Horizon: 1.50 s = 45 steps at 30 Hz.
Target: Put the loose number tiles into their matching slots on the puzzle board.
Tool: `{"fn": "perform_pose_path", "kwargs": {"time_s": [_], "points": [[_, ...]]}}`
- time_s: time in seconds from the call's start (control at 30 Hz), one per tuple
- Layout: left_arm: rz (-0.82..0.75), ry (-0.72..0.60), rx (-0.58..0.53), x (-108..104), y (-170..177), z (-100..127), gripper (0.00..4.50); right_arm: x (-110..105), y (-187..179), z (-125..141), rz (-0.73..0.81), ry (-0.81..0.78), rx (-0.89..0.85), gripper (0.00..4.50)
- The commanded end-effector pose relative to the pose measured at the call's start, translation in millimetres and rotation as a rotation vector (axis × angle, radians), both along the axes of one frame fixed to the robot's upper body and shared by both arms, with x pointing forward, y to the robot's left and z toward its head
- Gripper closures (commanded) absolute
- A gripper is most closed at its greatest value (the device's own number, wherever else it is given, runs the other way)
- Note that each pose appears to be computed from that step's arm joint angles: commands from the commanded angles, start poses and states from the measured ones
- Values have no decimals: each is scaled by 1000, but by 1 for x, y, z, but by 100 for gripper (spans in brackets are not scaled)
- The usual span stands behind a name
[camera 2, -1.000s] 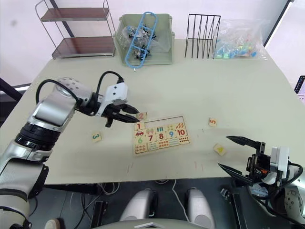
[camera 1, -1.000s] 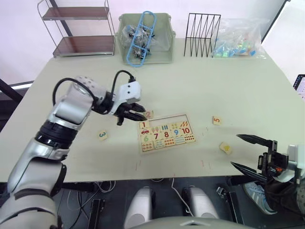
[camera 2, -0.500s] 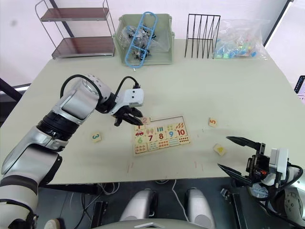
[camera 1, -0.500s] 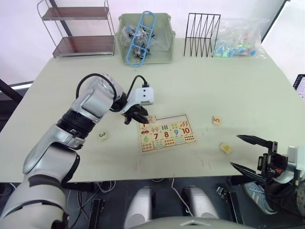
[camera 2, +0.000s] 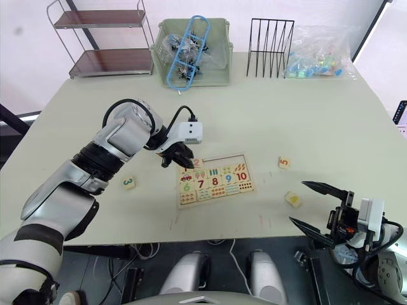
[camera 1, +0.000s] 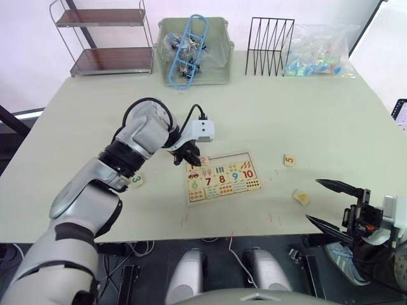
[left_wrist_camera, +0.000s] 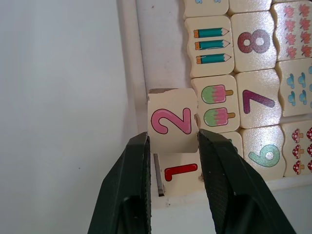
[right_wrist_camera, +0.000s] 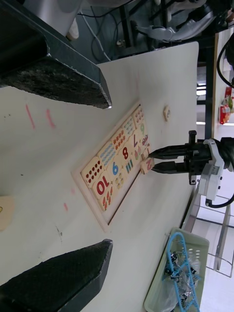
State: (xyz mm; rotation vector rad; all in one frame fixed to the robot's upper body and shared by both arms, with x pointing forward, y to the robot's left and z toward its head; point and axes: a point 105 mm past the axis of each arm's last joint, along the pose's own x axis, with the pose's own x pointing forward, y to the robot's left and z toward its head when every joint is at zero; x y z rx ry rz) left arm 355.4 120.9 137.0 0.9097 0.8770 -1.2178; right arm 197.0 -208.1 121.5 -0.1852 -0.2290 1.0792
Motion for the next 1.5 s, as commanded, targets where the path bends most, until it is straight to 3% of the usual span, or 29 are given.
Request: {"fn": "perform_pose_path", "kwargs": {"time_s": [0.03, 1.03, 1.07, 1.23, 1.27, 1.5], "points": [[-4, -30, 13, 4, -2, 10, 359, -2, 2, 7, 1, -47, -4, 0], [0, -32, -2, 4, -16, 11, 359, -3, 2, 5, -5, -43, -7, 0], [1, -29, -6, 4, -16, 12, 253, -3, 2, 5, -5, -43, -7, 0], [11, -19, -21, 3, -17, 15, 22, -2, 2, 5, -6, -41, -11, 0], [13, -19, -24, 3, -17, 16, 4, -2, 1, 5, -6, -41, -12, 0], [41, -6, -83, 5, -15, 27, 4, -2, 1, 4, -5, -39, -13, 0]]}}
